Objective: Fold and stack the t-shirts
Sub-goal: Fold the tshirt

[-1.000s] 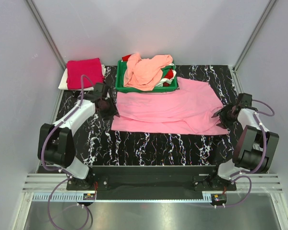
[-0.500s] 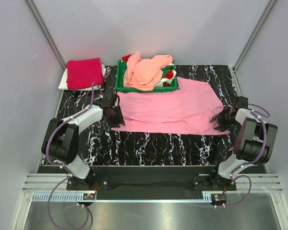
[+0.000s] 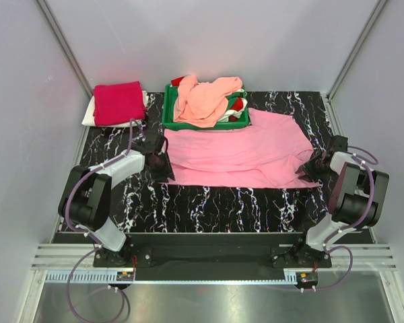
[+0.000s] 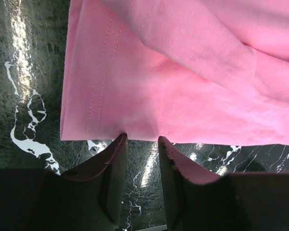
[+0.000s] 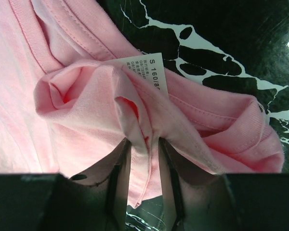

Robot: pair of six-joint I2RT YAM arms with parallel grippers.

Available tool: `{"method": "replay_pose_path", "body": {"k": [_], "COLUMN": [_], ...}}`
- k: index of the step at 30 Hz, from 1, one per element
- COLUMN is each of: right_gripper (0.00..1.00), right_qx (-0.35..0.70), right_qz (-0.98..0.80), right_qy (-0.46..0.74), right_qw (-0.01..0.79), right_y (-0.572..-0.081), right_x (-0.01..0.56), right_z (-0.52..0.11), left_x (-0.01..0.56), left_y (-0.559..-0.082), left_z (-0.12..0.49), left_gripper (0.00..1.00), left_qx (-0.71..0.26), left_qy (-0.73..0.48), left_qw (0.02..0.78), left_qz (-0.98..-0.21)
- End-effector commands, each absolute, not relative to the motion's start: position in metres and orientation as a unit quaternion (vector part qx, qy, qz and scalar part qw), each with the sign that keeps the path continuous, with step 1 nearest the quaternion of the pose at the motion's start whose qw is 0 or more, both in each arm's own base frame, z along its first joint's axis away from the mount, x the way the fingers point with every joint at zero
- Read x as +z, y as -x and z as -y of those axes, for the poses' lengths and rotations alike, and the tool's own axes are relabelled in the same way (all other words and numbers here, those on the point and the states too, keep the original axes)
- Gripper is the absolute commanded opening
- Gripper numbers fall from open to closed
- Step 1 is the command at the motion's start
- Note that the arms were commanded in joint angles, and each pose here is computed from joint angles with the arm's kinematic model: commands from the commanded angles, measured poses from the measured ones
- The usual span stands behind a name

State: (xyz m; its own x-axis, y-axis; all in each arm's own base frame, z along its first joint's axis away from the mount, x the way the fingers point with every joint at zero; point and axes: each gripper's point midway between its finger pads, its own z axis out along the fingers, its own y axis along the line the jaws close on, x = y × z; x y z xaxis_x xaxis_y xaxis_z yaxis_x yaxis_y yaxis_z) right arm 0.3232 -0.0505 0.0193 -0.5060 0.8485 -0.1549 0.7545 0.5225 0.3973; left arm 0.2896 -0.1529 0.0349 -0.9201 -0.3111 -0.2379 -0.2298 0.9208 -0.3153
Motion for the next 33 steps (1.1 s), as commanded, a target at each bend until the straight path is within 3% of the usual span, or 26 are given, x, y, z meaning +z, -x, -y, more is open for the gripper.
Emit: {"method": "replay_pose_path", "body": {"k": [1, 7, 11, 13, 29, 33], "right_gripper": [0.36, 0.24, 0.05, 0.01, 0.0, 0.05], "right_qx": [0.141, 0.15, 0.152, 0.155, 0.213, 0.214], "right_qz": [-0.852, -0.852, -0.853, -0.853, -0.842, -0.846], "right_qy": [-0.462, -0.458, -0.455, -0.455, -0.438, -0.437], "right_qw": [0.2, 0.205, 0.205, 0.205, 0.232, 0.219], "right_y": [-0.336, -0.34, -0.339, -0.339, -0.37, -0.372], "right_x": [0.036, 0.04, 0.041, 0.043, 0.107, 0.101], "right_z": [0.057, 0.056, 0.055, 0.054, 0.039, 0.038], "left_x": [0.043, 0.042, 0.039, 0.039, 0.05, 0.048], "left_y": [-0.297, -0.294, -0.292, -0.291, -0.296, -0.294], "left_z": [0.16, 0.16, 0.16, 0.161, 0.169, 0.168], "left_gripper": [0.36, 0.35, 0.34, 0.33, 0.31, 0.31], "left_qx": [-0.157, -0.156, -0.155, -0.155, -0.17, -0.169], "left_qy": [0.136, 0.134, 0.134, 0.134, 0.129, 0.128], "left_qw": [0.168, 0.166, 0.163, 0.163, 0.166, 0.163], "left_qz": [-0.964, -0.965, -0.965, -0.965, -0.963, -0.964]}}
